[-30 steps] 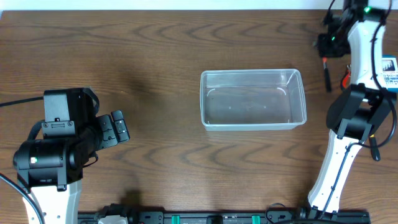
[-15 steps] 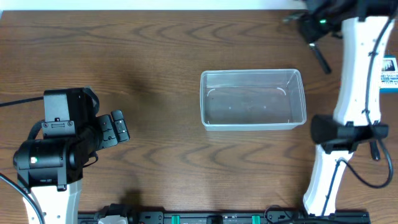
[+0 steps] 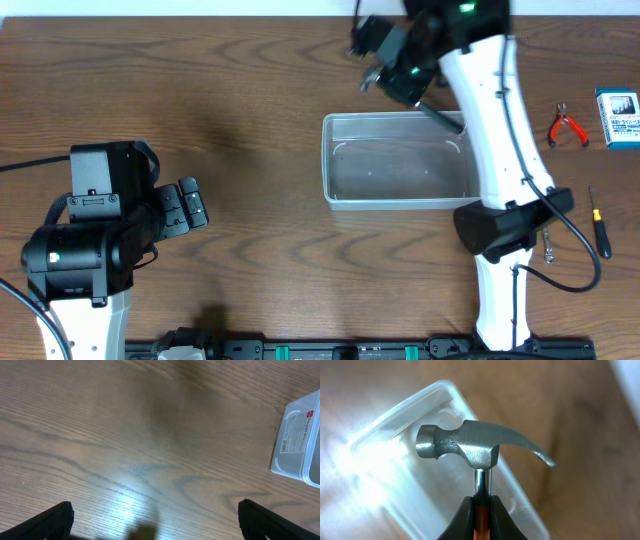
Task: Pack container
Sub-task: 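Lift the hammer and carry it into the clear container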
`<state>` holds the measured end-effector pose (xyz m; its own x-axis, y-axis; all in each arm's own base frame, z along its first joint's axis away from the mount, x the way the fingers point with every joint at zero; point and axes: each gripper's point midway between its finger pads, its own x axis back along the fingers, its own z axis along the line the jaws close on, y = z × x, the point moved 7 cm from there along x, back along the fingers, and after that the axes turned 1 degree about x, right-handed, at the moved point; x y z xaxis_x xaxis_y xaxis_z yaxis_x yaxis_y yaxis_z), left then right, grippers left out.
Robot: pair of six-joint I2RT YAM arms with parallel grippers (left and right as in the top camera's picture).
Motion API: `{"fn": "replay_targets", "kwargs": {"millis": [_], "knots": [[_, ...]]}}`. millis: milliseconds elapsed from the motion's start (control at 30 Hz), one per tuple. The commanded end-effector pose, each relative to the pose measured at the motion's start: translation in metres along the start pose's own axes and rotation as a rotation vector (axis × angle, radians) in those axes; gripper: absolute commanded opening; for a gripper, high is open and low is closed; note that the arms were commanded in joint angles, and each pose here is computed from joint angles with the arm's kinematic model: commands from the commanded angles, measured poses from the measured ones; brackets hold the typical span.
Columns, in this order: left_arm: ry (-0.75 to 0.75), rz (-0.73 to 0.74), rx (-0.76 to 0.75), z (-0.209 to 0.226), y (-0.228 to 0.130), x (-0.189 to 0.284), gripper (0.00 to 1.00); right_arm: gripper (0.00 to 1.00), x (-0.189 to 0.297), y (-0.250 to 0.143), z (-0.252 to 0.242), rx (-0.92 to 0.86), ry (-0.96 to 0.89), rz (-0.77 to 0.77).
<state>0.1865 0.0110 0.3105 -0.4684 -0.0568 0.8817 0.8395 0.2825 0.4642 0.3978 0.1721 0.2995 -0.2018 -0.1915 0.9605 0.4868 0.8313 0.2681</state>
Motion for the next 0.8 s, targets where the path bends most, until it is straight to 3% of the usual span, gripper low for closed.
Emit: {"fn": "replay_targets", "kwargs": {"millis": [0, 300, 767], "knots": [[-0.001, -0.013, 0.015, 0.000, 0.003, 0.003, 0.98, 0.01, -0.014, 0.000, 0.018, 0.039, 0.037, 0.068], [-0.001, -0.014, 0.016, 0.000, 0.003, 0.003, 0.98, 0.01, -0.056, -0.014, 0.045, 0.066, 0.170, 0.217], [-0.001, -0.015, 0.016, 0.000, 0.004, 0.003, 0.98, 0.01, -0.088, -0.022, 0.056, 0.137, 0.298, 0.224]]}}
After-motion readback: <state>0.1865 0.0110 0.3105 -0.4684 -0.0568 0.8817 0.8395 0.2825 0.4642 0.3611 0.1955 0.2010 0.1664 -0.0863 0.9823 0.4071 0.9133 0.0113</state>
